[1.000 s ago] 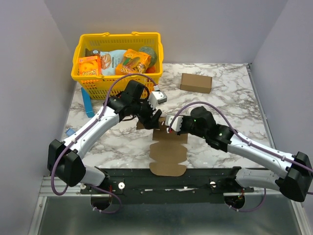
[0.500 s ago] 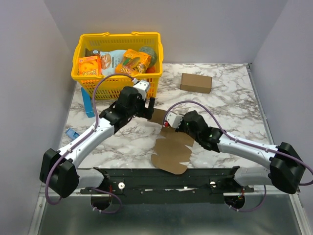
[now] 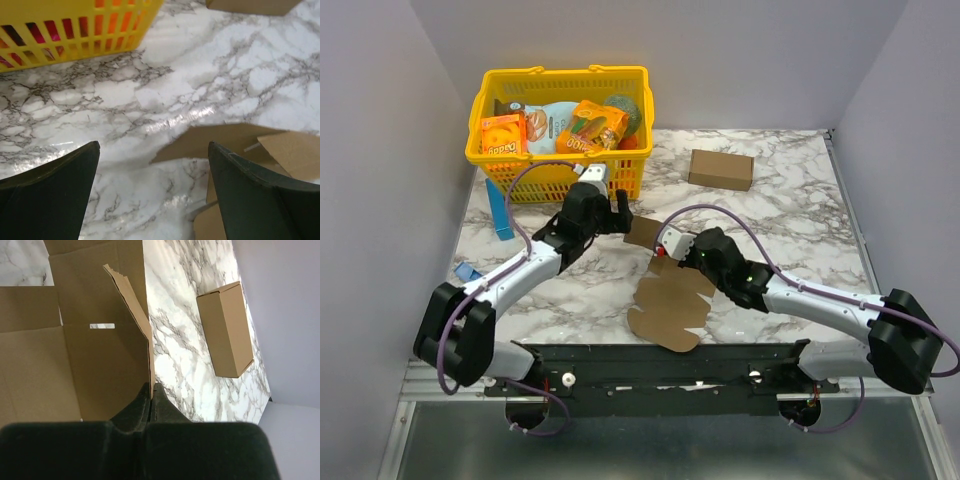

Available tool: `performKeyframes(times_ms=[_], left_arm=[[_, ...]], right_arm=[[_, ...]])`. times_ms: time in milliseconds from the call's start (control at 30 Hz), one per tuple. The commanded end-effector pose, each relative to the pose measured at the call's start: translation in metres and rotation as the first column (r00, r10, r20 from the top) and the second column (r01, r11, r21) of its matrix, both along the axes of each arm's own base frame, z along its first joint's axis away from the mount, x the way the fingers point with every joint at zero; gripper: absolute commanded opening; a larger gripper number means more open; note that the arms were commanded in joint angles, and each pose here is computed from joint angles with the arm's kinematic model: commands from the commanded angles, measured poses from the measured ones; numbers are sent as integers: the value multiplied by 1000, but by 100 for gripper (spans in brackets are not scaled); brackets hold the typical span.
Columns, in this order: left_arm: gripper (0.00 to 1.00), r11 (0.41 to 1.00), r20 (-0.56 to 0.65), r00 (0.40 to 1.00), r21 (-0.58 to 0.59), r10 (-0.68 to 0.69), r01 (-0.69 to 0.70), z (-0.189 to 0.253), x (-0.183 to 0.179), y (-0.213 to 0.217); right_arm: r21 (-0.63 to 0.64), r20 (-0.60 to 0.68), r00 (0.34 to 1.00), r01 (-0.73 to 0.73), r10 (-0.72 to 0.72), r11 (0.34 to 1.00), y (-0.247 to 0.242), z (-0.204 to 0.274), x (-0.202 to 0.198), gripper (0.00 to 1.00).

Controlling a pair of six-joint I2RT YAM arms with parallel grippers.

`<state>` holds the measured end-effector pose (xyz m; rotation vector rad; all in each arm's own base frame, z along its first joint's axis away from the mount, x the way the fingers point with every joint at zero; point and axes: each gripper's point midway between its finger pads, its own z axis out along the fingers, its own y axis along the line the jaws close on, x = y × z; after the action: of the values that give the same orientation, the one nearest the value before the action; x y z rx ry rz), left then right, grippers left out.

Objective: Fold the paper box

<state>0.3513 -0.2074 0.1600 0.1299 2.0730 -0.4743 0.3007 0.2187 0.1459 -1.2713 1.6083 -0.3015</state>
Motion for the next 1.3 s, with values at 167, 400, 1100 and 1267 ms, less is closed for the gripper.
performKeyframes(times_ms=[167, 400, 1100, 1267], left_arm=[[96, 991, 20, 994, -82, 111, -109, -12, 66, 15], [93, 973, 31, 980, -118, -195, 197, -41, 57, -39], [93, 853, 39, 871, -186, -490, 488, -81, 24, -90], [92, 874, 7, 889, -174, -459, 453, -90, 13, -89]], right_arm=[[37, 16, 1000, 7, -8, 999, 1, 4, -1, 1], [35, 14, 1000, -1, 0, 999, 2, 2, -2, 1], [-18, 16, 1000, 0, 1, 1000, -4, -10, -2, 1], [-56, 4, 1000, -9, 10, 998, -5, -20, -3, 1]])
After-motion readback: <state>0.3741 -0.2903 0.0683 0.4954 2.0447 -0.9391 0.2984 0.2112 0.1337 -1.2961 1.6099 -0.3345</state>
